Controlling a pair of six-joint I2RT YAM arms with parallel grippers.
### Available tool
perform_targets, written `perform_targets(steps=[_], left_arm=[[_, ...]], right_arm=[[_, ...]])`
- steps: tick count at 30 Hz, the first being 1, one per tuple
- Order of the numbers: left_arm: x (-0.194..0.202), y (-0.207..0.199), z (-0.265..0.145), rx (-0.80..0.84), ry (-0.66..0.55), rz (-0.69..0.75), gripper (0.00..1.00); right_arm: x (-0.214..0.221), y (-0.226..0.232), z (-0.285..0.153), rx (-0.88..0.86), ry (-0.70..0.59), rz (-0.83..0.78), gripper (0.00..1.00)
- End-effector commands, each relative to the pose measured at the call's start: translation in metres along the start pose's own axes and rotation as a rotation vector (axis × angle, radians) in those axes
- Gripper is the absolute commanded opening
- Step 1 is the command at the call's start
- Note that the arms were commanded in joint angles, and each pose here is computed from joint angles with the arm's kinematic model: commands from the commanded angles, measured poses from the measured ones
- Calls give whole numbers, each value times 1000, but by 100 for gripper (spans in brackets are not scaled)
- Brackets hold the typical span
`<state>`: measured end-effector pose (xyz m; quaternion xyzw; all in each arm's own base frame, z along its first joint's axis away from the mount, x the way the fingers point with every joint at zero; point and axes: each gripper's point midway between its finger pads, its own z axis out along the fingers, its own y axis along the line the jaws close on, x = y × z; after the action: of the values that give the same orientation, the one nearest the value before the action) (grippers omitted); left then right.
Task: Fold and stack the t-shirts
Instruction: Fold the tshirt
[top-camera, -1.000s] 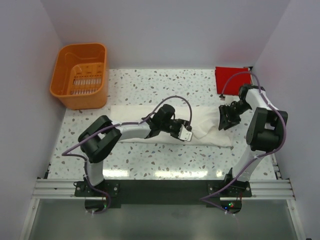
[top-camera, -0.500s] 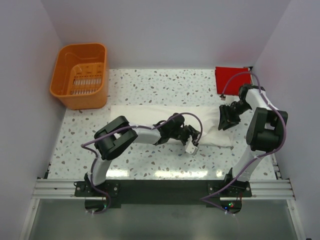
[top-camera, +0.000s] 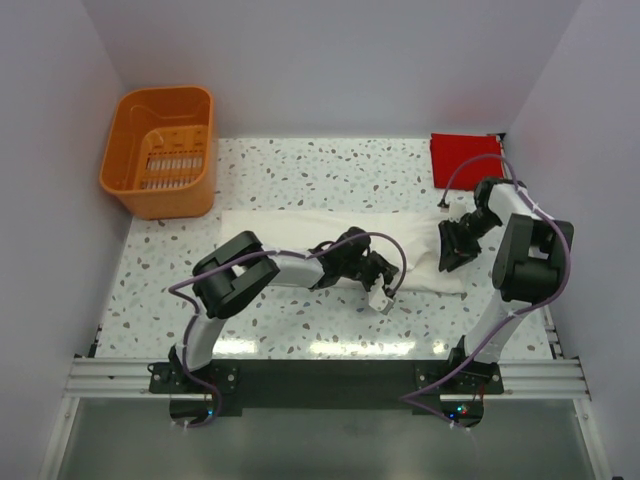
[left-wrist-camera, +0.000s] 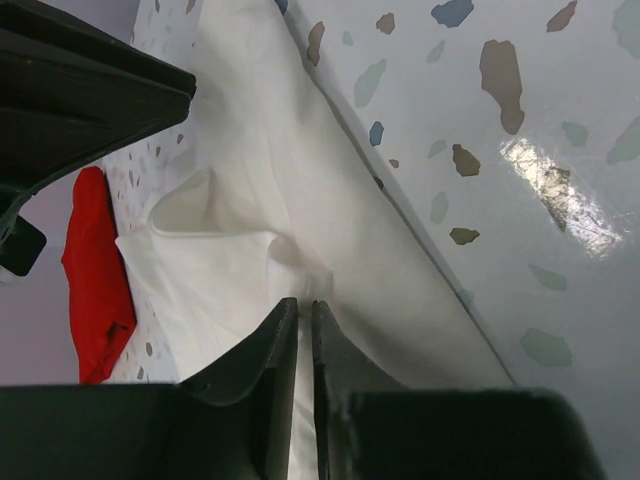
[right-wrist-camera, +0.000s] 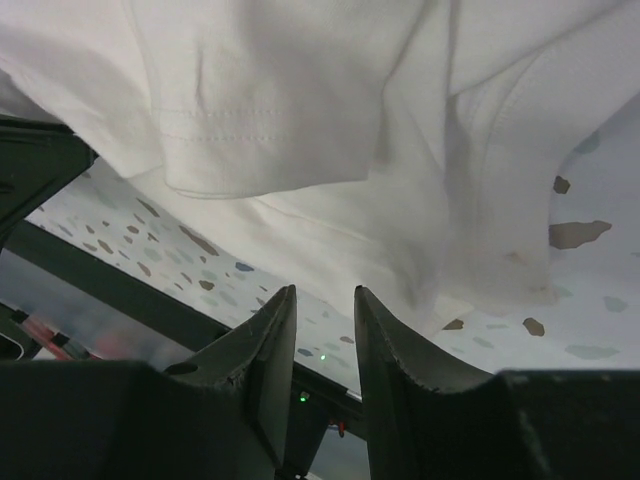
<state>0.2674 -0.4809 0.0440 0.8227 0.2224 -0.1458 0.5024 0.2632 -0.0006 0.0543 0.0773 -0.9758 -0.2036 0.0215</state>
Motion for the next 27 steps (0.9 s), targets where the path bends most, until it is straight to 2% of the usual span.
perform_targets(steps=[1,5,12,15,20,23,24,27], left_arm=[[-4,19,1,-32,-16,43,13],[7,27,-9,-48,19,46,1],[30,35,-34,-57,59,27,0],[24,32,-38,-45,29,9,9],[20,28,-38,-39,11,-10,12],[18,31,-40,-53,3,-3,25],[17,32,-39,-58,-2,1,33],[13,32,-37,-59,-17,9,37]], right_arm=[[-3,-14,5,62,6,-3,33],[-1,-21,10,83,26,-2,33],[-6,-21,9,78,12,-9,34],[-16,-11,3,43,-48,-32,37],[-32,2,-8,-5,-119,-13,45],[-40,4,-8,-24,-140,12,50],[-41,4,-8,-24,-141,17,51],[-45,3,-4,-32,-139,32,52]])
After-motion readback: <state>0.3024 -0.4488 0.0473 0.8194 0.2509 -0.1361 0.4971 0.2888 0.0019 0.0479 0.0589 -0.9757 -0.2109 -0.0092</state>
